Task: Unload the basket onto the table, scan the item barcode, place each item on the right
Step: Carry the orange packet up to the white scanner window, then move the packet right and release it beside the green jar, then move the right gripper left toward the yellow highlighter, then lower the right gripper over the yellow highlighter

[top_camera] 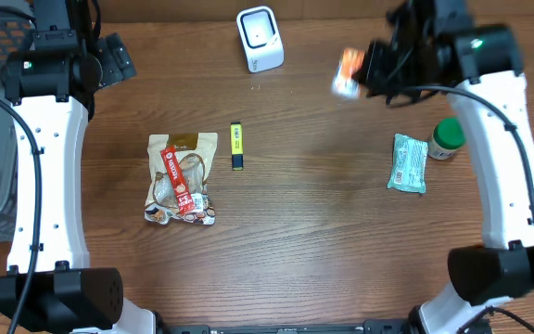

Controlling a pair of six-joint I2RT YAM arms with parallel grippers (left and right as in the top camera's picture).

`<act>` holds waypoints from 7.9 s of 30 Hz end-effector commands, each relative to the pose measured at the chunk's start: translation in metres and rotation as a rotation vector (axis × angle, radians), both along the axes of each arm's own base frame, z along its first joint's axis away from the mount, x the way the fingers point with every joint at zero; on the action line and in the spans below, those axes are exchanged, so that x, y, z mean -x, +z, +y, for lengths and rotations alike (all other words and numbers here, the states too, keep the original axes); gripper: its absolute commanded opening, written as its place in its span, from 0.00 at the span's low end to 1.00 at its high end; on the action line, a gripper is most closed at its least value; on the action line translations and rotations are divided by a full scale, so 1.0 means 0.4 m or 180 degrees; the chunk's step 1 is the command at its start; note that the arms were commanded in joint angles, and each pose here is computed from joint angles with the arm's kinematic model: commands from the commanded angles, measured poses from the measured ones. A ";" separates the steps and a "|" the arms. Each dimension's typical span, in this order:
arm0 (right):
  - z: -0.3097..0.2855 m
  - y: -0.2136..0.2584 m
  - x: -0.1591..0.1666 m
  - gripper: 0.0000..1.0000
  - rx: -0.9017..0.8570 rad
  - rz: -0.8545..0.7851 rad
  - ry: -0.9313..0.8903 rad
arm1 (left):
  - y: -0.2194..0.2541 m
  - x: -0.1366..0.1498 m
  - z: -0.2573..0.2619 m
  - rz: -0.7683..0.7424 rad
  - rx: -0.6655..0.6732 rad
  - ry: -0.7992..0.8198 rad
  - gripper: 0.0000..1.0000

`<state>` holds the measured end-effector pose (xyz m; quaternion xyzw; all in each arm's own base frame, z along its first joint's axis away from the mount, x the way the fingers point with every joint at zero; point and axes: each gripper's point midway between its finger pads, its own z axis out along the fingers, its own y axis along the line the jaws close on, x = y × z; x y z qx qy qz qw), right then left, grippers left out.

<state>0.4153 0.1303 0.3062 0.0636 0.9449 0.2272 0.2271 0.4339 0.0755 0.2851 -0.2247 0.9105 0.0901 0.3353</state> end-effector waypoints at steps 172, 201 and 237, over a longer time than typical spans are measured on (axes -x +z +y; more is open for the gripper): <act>0.542 -0.517 0.048 0.39 0.1162 0.0174 0.0620 | -0.001 -0.006 0.005 -0.0015 -0.0008 0.0056 1.00; 0.509 -0.742 0.087 0.29 0.0982 0.0428 0.0686 | -0.001 -0.006 0.005 -0.0015 -0.0008 0.0056 1.00; 0.395 -0.679 0.154 0.04 0.1335 0.0809 0.0909 | -0.001 -0.006 0.005 -0.0014 -0.0008 0.0056 1.00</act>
